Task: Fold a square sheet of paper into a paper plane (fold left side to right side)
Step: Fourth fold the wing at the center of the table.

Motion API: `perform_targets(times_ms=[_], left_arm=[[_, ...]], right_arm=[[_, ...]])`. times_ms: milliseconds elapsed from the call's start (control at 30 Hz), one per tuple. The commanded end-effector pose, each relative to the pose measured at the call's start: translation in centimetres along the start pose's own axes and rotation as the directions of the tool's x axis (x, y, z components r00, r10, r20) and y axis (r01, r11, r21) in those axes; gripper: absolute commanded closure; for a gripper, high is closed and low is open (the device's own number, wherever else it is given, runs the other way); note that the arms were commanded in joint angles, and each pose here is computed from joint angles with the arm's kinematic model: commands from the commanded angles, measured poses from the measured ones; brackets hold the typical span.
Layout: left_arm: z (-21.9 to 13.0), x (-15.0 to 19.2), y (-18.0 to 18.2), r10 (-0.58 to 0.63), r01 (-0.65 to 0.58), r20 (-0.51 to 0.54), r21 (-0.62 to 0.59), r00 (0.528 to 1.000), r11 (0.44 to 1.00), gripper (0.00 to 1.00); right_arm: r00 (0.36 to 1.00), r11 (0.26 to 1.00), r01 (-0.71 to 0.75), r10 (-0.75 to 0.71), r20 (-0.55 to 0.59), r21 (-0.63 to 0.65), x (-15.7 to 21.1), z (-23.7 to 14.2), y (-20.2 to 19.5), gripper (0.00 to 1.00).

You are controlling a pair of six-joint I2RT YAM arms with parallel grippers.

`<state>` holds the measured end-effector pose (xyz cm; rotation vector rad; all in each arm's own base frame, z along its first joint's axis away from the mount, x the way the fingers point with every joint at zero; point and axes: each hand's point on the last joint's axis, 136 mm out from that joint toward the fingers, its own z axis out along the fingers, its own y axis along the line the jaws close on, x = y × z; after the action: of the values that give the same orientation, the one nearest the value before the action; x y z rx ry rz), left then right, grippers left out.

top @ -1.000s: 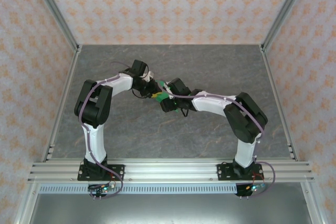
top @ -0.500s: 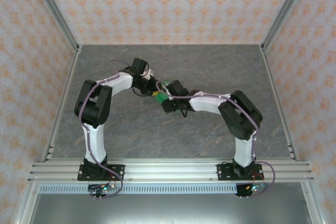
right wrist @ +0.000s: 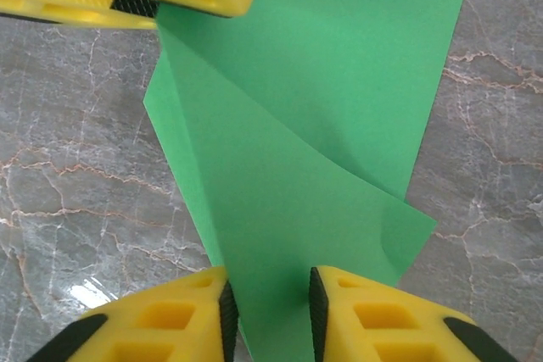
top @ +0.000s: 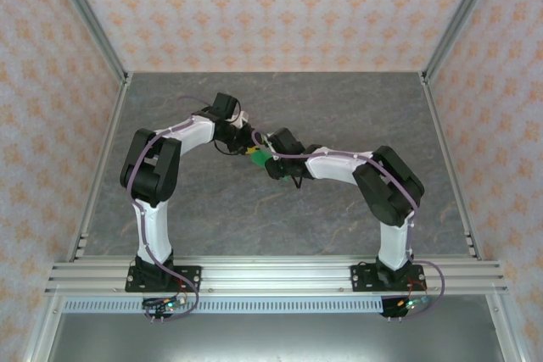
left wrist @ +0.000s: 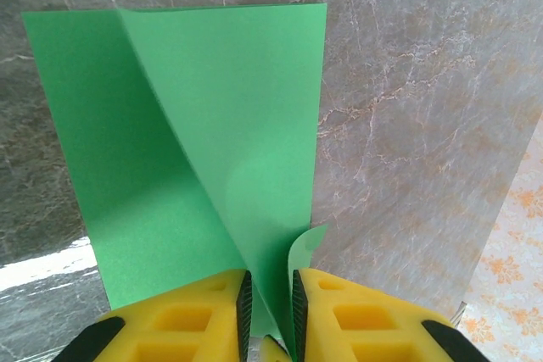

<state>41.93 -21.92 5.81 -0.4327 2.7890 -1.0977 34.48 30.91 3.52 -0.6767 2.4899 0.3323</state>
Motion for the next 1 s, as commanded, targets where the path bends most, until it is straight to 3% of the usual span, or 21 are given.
perform_targets(times_ms=[0, 233, 367, 500, 733, 967], left_arm=[[-1.7, -0.3, -1.8, 0.037, -0.037, 0.025, 0.012, 0.999, 0.999, 0.76], [-3.4, -0.2, -1.2, 0.055, -0.054, 0.050, -0.005, 0.997, 0.999, 0.67], [-5.4, -0.2, -1.4, 0.079, -0.080, 0.085, 0.009, 0.993, 0.997, 0.53], [-6.9, -0.4, -0.6, 0.068, -0.069, 0.115, 0.005, 0.991, 0.998, 0.46], [-6.9, -0.2, 1.1, 0.040, -0.041, 0.120, 0.004, 0.992, 0.999, 0.45], [-4.8, 1.3, 0.8, 0.064, -0.066, 0.059, 0.036, 0.996, 0.997, 0.54]], right_arm=[[1.000, 1.000, 0.005, -0.006, 0.020, 0.028, -1.1, 0.0, -0.2, 0.75], [1.000, 1.000, -0.002, 0.002, 0.013, -0.006, -1.1, 0.0, 0.3, 0.92], [1.000, 0.998, -0.017, 0.017, 0.000, -0.055, -1.1, 0.1, 0.8, 0.96], [0.999, 0.995, -0.046, 0.045, -0.015, -0.091, -0.9, 0.2, 0.9, 0.97], [0.990, 0.966, -0.140, 0.138, -0.024, -0.216, -1.4, -0.2, 1.2, 0.97], [0.968, 0.903, -0.249, 0.238, -0.074, -0.350, -1.6, -0.1, 1.0, 0.97]])
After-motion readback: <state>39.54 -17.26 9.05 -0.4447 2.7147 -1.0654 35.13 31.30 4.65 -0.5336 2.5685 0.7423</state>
